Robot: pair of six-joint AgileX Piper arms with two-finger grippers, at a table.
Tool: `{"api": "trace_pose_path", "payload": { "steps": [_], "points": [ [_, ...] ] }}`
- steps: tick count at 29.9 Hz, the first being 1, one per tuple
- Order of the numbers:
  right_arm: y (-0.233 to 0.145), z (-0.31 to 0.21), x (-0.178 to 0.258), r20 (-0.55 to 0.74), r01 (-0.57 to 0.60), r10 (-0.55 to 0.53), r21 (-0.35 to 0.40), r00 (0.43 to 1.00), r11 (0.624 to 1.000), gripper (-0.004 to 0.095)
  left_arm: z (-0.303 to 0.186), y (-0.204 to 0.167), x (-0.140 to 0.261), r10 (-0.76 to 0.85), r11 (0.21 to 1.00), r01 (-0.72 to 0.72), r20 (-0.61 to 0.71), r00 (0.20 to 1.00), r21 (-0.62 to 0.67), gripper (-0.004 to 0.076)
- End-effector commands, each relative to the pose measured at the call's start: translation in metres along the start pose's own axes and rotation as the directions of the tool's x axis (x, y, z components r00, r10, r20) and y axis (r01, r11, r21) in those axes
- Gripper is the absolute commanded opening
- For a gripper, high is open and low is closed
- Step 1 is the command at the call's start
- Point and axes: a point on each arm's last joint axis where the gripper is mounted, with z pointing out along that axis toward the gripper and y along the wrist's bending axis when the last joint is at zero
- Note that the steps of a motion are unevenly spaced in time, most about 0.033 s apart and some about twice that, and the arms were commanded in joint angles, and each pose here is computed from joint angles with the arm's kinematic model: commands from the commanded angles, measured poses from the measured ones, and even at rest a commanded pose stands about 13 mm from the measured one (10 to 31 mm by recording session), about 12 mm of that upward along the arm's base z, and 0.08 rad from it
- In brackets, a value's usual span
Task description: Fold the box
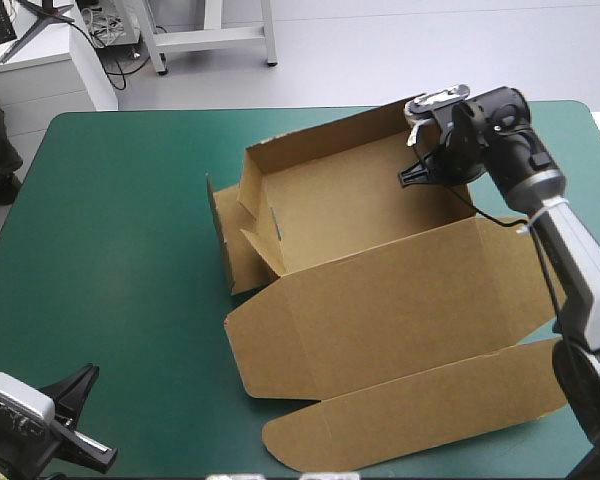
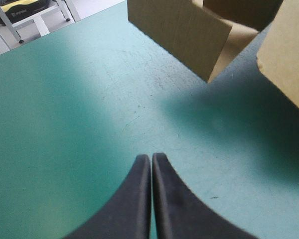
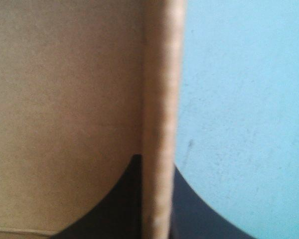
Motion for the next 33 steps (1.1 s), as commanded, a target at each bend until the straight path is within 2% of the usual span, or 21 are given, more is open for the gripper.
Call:
{"api": "trace_pose_path", "payload": {
  "steps": [1, 6, 12, 14, 17, 21, 24, 30, 33],
  "points": [
    [-0.021, -0.067, 0.008, 0.153, -0.060, 0.055, 0.024, 0.987, 0.998, -0.0020, -0.002, 0.001, -0.014, -0.013, 1.000, 0.013, 0.090, 0.996, -0.003, 0.0012],
    [-0.026, -0.098, 0.018, 0.220, -0.084, 0.079, 0.013, 0.972, 0.996, -0.0020, -0.002, 0.001, -0.015, -0.016, 1.000, 0.016, 0.101, 0.995, 0.000, 0.0134],
    [-0.024, -0.106, 0.021, 0.234, -0.089, 0.090, -0.016, 0.968, 0.996, -0.0020, -0.003, 0.001, -0.020, -0.034, 0.999, 0.035, 0.165, 0.986, 0.002, 0.0493],
    [-0.024, -0.106, 0.021, 0.234, -0.089, 0.090, -0.016, 0.968, 0.996, -0.0020, -0.004, 0.002, -0.024, -0.063, 0.998, 0.062, 0.204, 0.977, 0.007, 0.0538],
    [-0.024, -0.106, 0.021, 0.234, -0.089, 0.091, -0.020, 0.968, 0.996, -0.0020, -0.004, -0.002, -0.026, -0.151, 0.988, 0.141, 0.224, 0.963, 0.063, 0.0535],
    [-0.024, -0.106, 0.021, 0.234, -0.080, 0.082, -0.018, 0.969, 0.997, -0.0020, -0.004, 0.000, -0.024, -0.064, 0.998, 0.060, 0.203, 0.977, 0.027, 0.0535],
    [-0.024, -0.106, 0.021, 0.235, -0.071, 0.073, -0.016, 0.969, 0.997, -0.0020, -0.001, 0.003, -0.025, -0.050, 0.999, 0.053, 0.188, 0.981, -0.011, 0.0522],
    [-0.024, -0.106, 0.021, 0.235, -0.071, 0.072, -0.014, 0.969, 0.997, -0.0020, 0.039, 0.009, -0.044, -0.095, 0.994, 0.096, 0.020, 0.995, -0.057, 0.0506],
    [-0.024, -0.106, 0.021, 0.235, -0.071, 0.073, -0.015, 0.969, 0.997, -0.0020, 0.063, 0.013, -0.064, -0.129, 0.988, 0.129, -0.001, 0.992, -0.082, 0.0499]
  ]
}}
